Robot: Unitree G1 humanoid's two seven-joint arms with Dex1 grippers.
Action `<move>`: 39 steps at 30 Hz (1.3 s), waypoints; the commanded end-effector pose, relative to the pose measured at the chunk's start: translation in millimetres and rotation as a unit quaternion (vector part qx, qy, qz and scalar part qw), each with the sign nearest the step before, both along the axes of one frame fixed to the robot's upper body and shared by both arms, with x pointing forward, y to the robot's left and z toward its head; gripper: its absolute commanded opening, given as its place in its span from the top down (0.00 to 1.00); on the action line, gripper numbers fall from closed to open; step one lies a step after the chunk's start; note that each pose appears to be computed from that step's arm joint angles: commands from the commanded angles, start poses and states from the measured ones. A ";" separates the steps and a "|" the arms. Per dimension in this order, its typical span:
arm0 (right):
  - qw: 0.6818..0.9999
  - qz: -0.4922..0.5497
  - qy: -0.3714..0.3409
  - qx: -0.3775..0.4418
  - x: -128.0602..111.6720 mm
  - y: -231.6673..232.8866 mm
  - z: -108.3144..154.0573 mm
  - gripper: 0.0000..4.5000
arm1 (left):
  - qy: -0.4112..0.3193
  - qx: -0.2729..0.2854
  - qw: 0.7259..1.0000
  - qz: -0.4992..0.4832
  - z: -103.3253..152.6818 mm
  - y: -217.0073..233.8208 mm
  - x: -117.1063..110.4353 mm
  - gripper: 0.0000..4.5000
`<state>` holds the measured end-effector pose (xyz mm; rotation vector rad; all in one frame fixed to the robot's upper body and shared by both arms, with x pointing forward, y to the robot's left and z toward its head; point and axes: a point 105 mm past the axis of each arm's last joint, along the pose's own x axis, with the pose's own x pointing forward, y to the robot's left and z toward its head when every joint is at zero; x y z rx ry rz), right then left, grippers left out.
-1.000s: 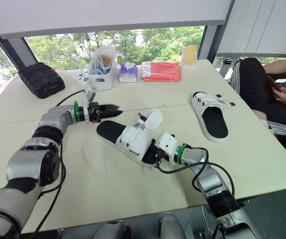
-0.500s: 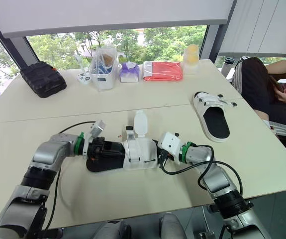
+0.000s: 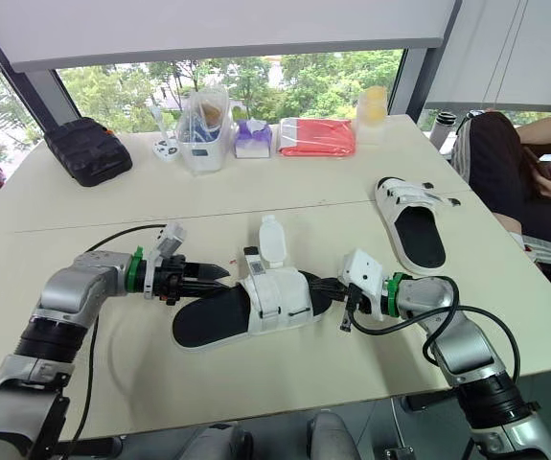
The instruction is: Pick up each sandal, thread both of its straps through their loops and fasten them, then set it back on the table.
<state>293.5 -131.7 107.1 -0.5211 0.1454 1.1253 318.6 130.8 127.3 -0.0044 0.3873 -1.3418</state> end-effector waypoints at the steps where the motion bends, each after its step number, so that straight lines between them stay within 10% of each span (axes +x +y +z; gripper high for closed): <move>1: 0.999 0.029 0.022 0.001 -9.2 6.7 -8.3 1.00 | -0.041 0.001 0.999 0.009 14.9 3.3 9.5 0.45; 7: 0.996 0.046 0.070 -0.008 -21.2 5.8 -26.3 1.00 | -0.072 -0.008 0.997 0.032 26.4 1.5 24.1 0.45; 14: 0.994 0.057 0.088 0.017 -30.7 25.6 -27.9 1.00 | -0.027 -0.143 0.985 0.090 68.3 -17.0 63.1 0.45; 24: 0.996 0.038 0.079 0.028 -27.6 34.8 -28.4 1.00 | 0.041 -0.048 0.997 0.036 34.6 -41.4 70.3 0.45; 39: 0.998 0.022 0.056 0.027 -17.6 39.6 -33.5 1.00 | 0.154 -0.181 0.955 0.177 33.4 -85.3 105.3 0.45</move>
